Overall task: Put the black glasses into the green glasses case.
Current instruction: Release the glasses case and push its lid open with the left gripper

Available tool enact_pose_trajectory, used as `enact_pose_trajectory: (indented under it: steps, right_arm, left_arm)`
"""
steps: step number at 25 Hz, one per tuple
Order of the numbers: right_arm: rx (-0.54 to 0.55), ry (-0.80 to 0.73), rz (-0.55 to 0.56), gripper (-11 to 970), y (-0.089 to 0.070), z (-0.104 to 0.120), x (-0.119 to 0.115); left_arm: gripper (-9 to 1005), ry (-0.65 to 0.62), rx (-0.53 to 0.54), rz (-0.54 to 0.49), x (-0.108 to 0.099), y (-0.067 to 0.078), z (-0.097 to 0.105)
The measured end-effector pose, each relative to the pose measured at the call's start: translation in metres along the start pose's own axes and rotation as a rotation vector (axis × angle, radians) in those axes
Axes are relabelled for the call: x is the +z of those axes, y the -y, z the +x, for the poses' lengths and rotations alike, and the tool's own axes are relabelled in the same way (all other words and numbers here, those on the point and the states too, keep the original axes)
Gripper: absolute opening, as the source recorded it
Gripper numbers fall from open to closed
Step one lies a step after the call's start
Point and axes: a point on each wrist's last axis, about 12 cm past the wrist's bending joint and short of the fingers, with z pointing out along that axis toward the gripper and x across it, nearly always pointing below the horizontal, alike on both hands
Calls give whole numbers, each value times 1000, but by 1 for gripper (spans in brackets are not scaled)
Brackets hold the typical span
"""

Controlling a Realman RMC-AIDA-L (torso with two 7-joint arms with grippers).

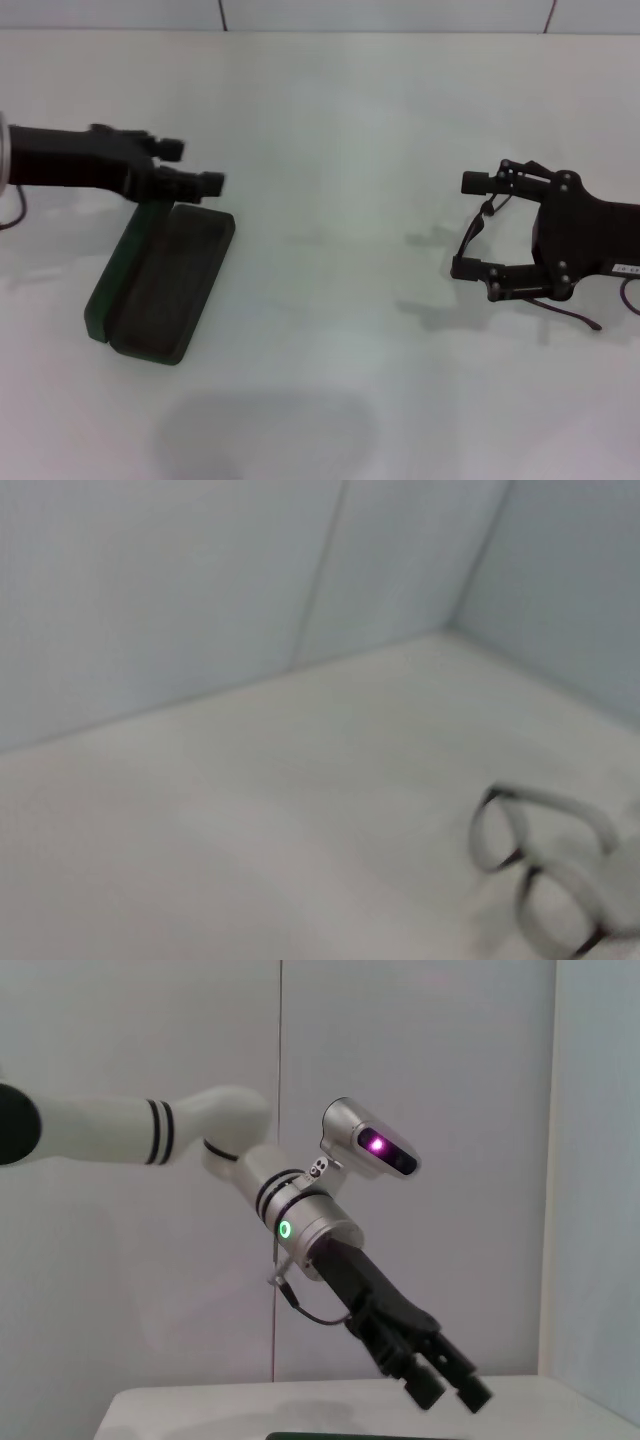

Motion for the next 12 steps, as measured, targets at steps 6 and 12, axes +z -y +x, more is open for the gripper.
enact_pose_trajectory:
  steps: [6,12]
  right_arm:
    - [1,-3,3,884,0,1,0]
    - [-2,-13,12,884,1,2,3]
  left_arm:
    - [753,-147,0,-163,-4,10,9]
    - [731,-159,-34,-183,-4,7,16]
